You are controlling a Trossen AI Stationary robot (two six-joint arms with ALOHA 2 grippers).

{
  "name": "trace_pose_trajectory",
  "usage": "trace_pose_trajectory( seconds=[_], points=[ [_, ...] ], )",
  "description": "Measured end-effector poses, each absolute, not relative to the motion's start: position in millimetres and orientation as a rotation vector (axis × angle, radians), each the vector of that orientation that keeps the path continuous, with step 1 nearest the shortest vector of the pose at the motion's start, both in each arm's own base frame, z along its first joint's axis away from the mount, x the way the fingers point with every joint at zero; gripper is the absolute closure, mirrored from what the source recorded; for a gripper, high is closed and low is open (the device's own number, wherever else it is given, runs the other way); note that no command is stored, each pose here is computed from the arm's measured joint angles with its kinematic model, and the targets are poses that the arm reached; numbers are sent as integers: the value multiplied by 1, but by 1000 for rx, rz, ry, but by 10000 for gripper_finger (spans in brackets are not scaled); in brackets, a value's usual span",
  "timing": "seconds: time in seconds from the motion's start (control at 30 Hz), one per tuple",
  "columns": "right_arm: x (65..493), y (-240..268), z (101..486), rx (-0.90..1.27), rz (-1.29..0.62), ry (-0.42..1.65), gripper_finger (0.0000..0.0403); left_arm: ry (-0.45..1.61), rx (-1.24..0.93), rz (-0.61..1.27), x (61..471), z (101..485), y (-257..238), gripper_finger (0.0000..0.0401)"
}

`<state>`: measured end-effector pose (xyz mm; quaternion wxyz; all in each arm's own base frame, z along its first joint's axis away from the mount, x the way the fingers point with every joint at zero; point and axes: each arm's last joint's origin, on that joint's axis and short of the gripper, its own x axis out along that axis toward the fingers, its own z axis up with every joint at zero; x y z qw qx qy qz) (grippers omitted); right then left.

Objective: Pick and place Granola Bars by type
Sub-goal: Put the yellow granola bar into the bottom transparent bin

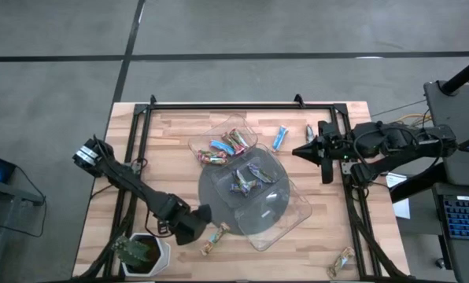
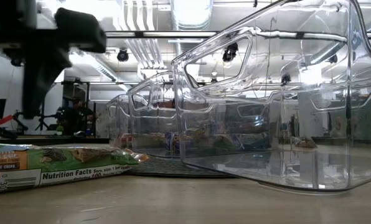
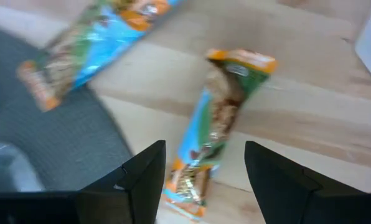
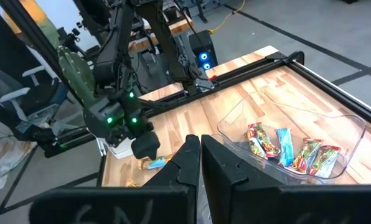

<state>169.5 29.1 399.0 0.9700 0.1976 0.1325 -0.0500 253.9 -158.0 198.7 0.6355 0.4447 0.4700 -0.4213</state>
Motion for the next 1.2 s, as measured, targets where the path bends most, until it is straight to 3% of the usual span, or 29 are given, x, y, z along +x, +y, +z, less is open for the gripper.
trace_pose_trajectory(
  seconds=[0.4,0.73,1.2],
  points=[
    [169,29,399,394,-101,267,394,1042,1137,-1062,248,183,-155,199],
    [169,28,399,387,-118,262,394,965,1141,-1011,257,180,-157,199],
    [169,28,399,389,-117,261,394,1064,1143,-1042,260,154,-159,199]
  ],
)
